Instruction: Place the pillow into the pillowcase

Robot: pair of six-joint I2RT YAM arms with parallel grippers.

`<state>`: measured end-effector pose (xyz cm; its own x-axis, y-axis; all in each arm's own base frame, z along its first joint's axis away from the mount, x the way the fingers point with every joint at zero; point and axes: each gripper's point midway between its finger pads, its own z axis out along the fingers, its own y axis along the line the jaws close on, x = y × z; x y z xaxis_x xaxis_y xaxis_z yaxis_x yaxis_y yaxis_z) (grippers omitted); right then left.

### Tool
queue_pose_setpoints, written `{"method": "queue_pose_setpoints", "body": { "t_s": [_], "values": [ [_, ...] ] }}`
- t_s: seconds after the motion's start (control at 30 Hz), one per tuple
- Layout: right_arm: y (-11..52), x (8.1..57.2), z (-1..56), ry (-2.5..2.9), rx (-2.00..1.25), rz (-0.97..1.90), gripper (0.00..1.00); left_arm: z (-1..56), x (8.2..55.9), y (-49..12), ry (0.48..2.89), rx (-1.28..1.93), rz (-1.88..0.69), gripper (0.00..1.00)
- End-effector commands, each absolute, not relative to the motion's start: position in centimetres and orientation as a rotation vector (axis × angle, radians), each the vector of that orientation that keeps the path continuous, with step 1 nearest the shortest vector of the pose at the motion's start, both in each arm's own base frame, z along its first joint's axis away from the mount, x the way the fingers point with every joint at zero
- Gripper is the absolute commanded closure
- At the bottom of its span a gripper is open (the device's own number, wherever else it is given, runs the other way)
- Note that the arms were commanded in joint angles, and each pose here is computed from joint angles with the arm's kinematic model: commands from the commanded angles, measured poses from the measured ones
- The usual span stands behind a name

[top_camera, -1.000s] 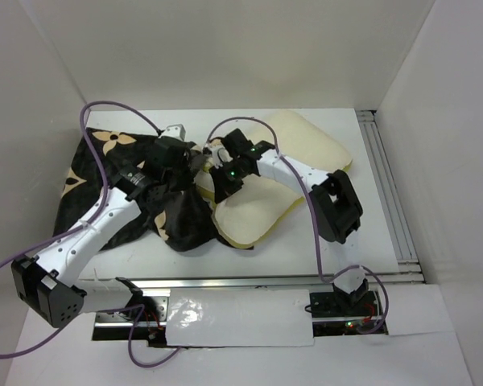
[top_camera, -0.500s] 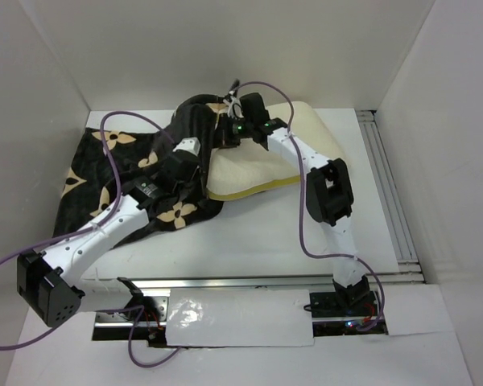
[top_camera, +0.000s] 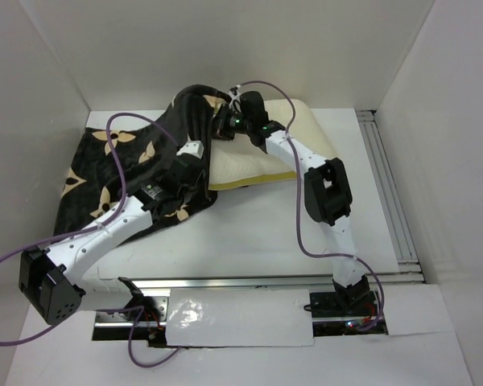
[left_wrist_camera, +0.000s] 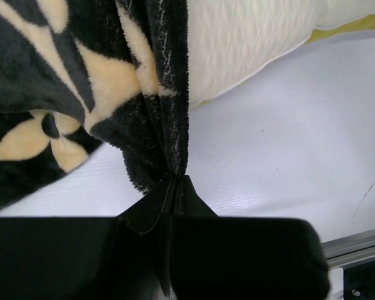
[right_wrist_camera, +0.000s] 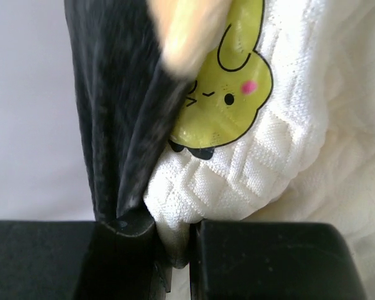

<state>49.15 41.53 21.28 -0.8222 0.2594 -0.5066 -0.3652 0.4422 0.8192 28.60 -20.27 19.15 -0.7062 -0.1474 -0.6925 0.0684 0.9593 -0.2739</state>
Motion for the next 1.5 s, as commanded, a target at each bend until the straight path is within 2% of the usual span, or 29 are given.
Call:
{"method": "queue_pose_setpoints", "body": {
  "t_s": [0.0,0.13,0.4,0.6,0.73,0.8,0.87,1.03,1.07,1.17,1.3,1.33,1.37,1.4,1.47],
  "values": [
    [36.1,54.0,35.7,1.627,0.042,1.355,1.00,17.9,25.5,-20.9,2.438,0.005,-0.409,1.00],
    [33.1,55.5,37.3,1.541,0.159,1.421,1.00,18.0,24.4,-21.2,2.461,0.060,-0.440,1.00],
    [31.4,54.3,42.9,1.375,0.237,1.497,1.00,16.5,24.1,-22.2,2.499,0.077,-0.393,1.00],
    [30.9,54.6,42.6,1.304,0.396,1.524,1.00,17.5,24.0,-25.5,2.474,0.166,-0.489,1.00],
    [30.6,54.5,40.2,1.247,0.531,1.618,1.00,18.3,24.3,-27.4,2.442,0.205,-0.545,1.00],
    [32.1,53.6,36.5,1.303,0.571,1.580,1.00,19.4,25.7,-28.1,2.406,0.186,-0.539,1.00],
    [34.0,51.9,31.6,1.380,0.543,1.442,1.00,20.1,26.3,-28.5,2.396,0.177,-0.528,1.00],
    [34.5,49.9,24.5,1.401,0.487,1.116,1.00,23.7,27.2,-29.1,2.317,0.183,-0.567,1.00],
    [34.5,49.4,21.6,1.462,0.459,1.055,1.00,24.2,27.5,-28.6,2.296,0.162,-0.544,1.00],
    [34.0,47.0,18.1,1.520,0.418,1.071,1.00,24.4,28.2,-26.6,2.295,0.090,-0.482,1.00],
    [35.2,43.0,16.8,1.606,0.282,1.114,1.00,23.6,28.8,-25.7,2.339,0.055,-0.490,1.00],
    [35.6,42.1,16.5,1.632,0.243,1.111,0.99,23.6,28.8,-25.6,2.344,0.053,-0.502,1.00],
    [35.8,41.3,16.6,1.652,0.208,1.101,0.94,23.1,29.1,-25.3,2.365,0.044,-0.481,1.00],
    [36.3,40.3,16.1,1.674,0.164,1.083,0.75,22.0,28.8,-25.0,2.407,0.065,-0.441,0.96],
    [36.6,39.5,16.2,1.707,0.089,1.076,0.57,22.1,28.7,-24.7,2.422,0.064,-0.417,0.79]
  ]
}}
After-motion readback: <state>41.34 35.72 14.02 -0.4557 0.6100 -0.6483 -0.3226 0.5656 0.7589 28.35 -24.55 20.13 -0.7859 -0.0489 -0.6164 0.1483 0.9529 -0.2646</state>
